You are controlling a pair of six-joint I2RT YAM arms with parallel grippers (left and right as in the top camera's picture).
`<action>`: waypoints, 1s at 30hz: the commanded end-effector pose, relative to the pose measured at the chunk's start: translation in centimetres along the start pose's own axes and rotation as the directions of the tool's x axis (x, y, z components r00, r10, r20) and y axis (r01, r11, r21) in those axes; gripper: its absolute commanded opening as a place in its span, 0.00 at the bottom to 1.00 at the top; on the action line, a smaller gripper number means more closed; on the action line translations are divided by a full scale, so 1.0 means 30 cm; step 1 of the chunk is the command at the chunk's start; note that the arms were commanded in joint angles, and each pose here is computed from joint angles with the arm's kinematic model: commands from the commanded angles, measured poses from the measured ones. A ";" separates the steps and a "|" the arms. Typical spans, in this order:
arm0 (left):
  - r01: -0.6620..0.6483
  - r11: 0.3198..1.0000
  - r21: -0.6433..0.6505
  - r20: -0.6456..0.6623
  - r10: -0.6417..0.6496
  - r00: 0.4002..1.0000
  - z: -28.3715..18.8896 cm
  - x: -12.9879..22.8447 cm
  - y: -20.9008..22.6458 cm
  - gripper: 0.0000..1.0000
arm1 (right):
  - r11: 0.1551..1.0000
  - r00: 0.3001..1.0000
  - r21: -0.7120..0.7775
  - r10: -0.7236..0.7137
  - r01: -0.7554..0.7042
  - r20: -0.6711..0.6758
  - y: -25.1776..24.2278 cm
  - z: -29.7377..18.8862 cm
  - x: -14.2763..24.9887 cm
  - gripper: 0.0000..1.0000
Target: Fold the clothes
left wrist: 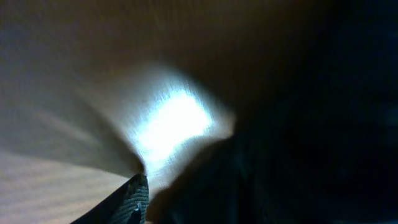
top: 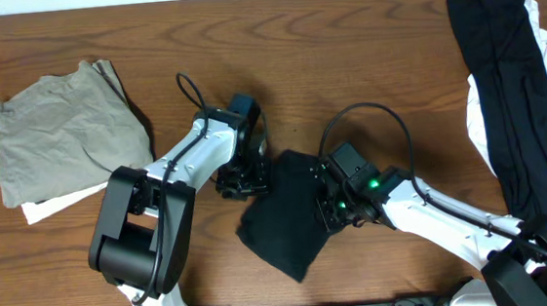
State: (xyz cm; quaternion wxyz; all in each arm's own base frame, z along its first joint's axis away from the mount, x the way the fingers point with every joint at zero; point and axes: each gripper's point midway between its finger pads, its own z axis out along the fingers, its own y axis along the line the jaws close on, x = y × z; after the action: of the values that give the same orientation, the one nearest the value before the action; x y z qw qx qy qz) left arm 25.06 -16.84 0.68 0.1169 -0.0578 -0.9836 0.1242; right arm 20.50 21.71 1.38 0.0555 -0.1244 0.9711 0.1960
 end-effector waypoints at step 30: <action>0.007 1.000 0.014 -0.138 -0.005 0.990 0.011 0.115 -0.051 0.54 | 0.996 0.997 0.090 0.011 -0.018 0.078 -0.111 -0.109 -0.101 0.34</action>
State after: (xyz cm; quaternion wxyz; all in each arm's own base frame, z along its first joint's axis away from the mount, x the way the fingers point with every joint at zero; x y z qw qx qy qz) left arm 21.36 -17.72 1.51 0.1825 -0.0694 -0.9732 0.1218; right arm 23.83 17.26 2.41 0.0918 -0.0953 0.9827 0.1293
